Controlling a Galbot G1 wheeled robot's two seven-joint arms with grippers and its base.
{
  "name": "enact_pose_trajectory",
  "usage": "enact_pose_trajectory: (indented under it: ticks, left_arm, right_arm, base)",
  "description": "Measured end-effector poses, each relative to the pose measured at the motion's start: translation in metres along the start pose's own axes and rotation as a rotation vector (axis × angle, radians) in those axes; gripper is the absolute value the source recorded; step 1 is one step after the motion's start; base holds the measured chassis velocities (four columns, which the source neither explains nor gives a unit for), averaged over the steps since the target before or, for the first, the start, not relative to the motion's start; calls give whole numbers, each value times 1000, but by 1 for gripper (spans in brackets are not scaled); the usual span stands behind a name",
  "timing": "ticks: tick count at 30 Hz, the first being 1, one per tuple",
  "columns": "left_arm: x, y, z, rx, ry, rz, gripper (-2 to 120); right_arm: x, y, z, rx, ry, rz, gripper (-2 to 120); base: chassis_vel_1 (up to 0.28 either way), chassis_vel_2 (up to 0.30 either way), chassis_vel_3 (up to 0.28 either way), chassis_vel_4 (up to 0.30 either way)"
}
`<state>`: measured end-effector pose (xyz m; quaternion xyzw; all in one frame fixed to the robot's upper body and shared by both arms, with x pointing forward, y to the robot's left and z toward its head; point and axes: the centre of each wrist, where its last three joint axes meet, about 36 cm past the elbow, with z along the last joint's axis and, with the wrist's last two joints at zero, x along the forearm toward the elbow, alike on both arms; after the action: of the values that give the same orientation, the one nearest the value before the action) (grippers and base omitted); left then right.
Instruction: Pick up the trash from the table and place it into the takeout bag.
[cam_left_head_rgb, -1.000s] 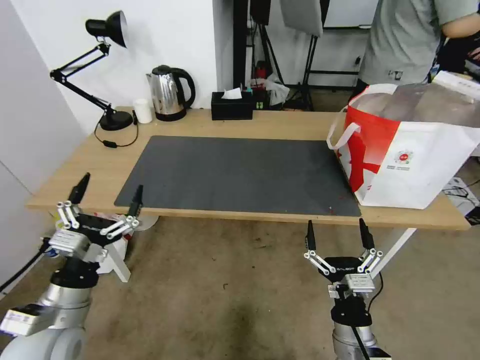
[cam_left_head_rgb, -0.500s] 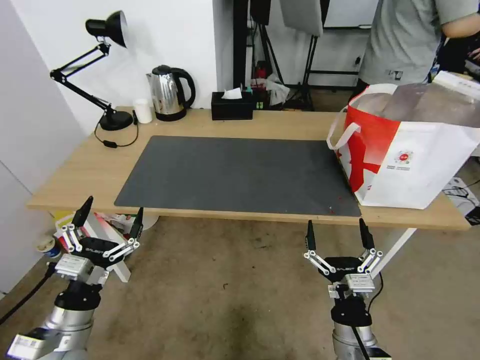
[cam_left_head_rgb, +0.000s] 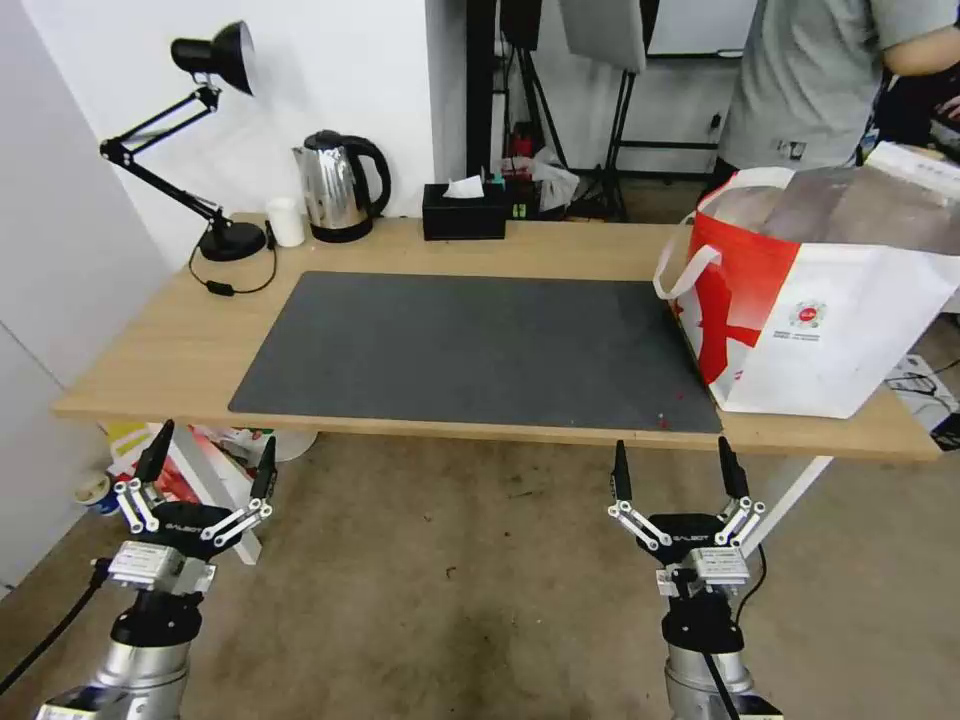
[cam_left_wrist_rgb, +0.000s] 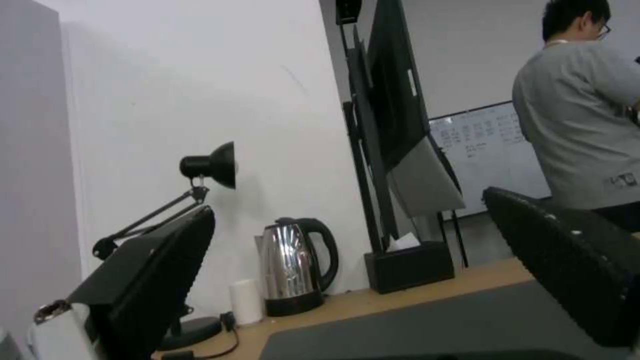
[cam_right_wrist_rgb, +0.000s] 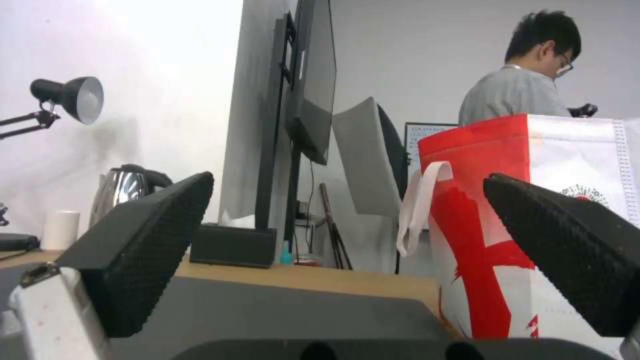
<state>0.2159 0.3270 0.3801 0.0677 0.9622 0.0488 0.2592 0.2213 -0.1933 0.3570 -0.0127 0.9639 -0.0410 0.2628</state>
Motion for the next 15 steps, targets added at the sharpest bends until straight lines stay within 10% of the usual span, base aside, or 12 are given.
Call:
enact_pose_trajectory:
  ticks: [15]
  left_arm:
    - [1, -13, 4, 23, -34, -55, 100]
  right_arm:
    - [0, 0, 0, 0, 0, 0, 100]
  base:
    - [0, 0, 0, 0]
